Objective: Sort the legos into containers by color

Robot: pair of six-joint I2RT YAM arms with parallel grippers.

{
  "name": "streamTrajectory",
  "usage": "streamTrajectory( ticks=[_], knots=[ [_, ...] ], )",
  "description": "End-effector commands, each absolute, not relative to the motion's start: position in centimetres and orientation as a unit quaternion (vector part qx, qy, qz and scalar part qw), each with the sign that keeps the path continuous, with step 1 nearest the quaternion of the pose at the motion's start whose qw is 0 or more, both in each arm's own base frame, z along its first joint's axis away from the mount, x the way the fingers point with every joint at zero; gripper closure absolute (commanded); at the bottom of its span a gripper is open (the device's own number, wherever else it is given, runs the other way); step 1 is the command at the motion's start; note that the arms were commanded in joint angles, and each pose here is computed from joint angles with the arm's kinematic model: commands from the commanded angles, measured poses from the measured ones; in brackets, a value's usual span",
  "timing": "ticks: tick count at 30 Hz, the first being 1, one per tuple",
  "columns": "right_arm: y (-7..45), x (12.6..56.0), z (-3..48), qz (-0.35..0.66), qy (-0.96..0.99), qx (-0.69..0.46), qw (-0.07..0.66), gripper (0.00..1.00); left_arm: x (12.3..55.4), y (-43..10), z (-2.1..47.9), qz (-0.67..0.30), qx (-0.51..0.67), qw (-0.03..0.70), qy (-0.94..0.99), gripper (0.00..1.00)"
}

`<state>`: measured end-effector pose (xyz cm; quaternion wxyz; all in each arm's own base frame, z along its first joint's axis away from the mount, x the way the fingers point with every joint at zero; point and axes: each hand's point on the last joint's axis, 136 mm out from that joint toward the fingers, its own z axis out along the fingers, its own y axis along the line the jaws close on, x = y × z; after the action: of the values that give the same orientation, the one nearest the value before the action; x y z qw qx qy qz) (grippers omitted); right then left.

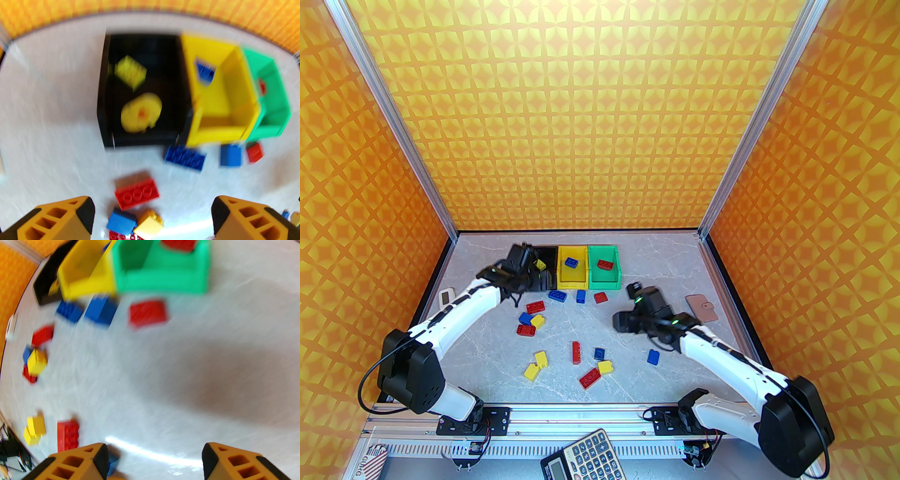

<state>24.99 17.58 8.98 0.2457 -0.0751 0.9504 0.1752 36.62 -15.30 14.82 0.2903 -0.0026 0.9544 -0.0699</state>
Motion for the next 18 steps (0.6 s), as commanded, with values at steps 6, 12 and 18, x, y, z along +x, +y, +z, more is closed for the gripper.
streamTrajectory(
  ticks=[6,12,18],
  knots=[
    [21.8,21.5,5.0,0.145,0.968,-0.045,0.198,0.29,37.1,-17.2,15.1,-0.101,-0.008,0.297,0.949,0.14],
    [23.6,20.6,4.3,0.137,0.97,-0.048,0.193,0.29,37.3,-17.6,16.1,-0.104,0.003,0.309,0.945,0.14],
    [25.1,20.5,3.9,0.131,0.972,-0.065,0.186,0.33,36.9,-17.4,15.3,-0.098,0.006,0.299,0.949,0.14]
  ],
)
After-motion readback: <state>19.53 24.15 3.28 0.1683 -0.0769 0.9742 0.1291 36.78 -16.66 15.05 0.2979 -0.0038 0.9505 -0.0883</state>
